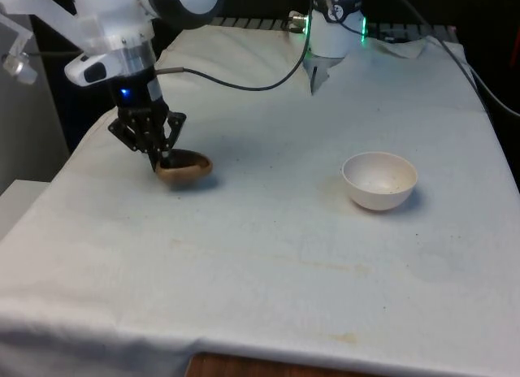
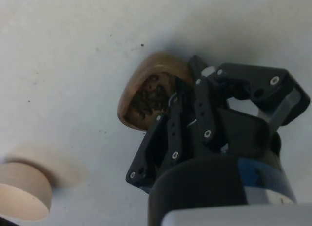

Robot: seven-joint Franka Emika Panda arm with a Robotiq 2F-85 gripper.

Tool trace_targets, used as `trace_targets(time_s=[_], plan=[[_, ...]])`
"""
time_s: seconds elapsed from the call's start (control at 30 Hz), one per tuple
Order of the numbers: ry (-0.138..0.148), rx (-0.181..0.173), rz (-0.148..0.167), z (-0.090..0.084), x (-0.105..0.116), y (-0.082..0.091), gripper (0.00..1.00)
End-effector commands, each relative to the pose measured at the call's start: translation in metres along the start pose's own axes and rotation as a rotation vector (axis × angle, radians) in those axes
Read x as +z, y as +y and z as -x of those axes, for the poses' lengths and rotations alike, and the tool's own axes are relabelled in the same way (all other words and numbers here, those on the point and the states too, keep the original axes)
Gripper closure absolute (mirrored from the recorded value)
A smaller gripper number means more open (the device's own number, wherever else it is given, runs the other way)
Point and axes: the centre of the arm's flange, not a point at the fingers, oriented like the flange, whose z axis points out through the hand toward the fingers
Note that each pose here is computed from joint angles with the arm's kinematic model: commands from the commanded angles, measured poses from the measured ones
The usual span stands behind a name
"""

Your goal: Pour the coffee beans from the cup into the bowl.

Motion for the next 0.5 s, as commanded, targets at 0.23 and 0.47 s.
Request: trace_targets(time_s=[0.23, 0.47], plan=[[0.006, 0.004, -0.008, -0.004, -0.017, -0.014, 1.0], [0.015, 0.004, -0.013, -0.007, -0.028, -0.026, 1.0]])
